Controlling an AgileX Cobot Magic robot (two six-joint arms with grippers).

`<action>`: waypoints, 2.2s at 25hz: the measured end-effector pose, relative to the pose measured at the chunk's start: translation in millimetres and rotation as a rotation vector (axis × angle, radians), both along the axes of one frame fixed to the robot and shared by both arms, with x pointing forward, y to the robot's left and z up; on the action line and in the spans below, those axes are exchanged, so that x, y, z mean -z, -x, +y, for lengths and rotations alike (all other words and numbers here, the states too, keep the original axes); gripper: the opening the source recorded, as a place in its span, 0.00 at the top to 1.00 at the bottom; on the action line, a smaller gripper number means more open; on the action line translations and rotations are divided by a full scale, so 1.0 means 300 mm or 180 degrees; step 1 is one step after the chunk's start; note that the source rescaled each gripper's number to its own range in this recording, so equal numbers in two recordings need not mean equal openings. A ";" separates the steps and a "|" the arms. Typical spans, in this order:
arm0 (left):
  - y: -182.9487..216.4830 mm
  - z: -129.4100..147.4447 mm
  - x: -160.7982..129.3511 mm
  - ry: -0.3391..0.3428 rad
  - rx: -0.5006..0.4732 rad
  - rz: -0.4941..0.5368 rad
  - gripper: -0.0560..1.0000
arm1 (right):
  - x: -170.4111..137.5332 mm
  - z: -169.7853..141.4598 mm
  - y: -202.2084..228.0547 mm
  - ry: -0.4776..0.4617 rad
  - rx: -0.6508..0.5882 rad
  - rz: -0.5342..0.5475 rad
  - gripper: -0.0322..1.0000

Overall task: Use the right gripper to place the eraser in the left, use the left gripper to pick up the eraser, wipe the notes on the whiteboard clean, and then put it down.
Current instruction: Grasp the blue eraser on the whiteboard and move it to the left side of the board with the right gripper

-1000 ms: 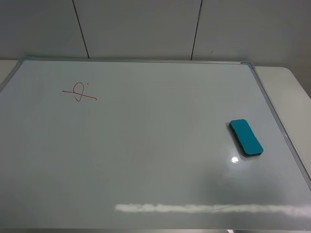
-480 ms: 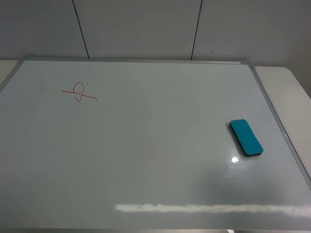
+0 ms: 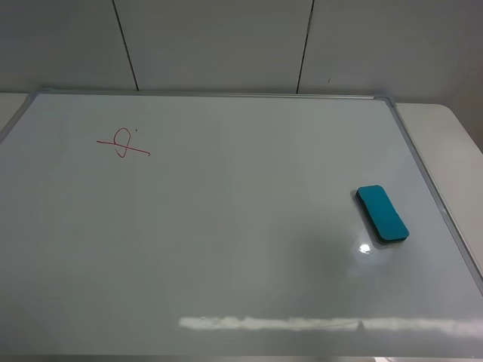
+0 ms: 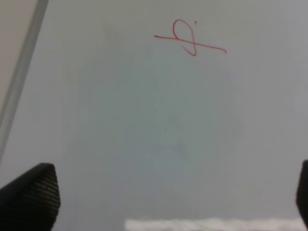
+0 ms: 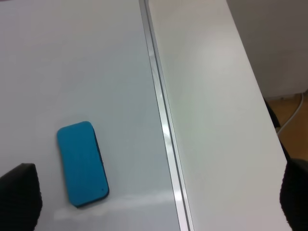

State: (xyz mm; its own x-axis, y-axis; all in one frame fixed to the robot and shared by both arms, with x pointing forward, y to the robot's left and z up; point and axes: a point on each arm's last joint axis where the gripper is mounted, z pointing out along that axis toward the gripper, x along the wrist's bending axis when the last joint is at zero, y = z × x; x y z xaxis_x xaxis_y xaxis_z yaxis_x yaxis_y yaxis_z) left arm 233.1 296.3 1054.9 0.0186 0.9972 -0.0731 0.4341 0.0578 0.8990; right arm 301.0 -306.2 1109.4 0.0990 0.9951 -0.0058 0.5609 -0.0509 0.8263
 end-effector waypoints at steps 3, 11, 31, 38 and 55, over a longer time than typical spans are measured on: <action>0.000 0.000 0.000 0.0000 0.0000 0.0000 0.00 | -0.033 -0.001 -0.137 -0.0013 0.0001 0.0277 0.00; 0.000 0.000 0.000 0.0000 0.0000 0.0000 0.00 | 0.019 0.087 -0.490 0.0003 -0.0382 0.1015 0.00; 0.000 0.000 0.000 0.0000 0.0000 0.0000 0.00 | 0.363 0.257 -0.725 -0.0100 -0.0068 0.2518 0.97; 0.000 0.000 0.000 -0.0003 -0.0002 0.0000 0.00 | 0.489 0.271 -0.770 -0.0023 -0.0046 0.2813 0.97; 0.000 0.000 0.000 -0.0003 -0.0002 0.0000 0.00 | 0.710 0.332 -0.811 0.0354 -0.0214 0.3259 0.97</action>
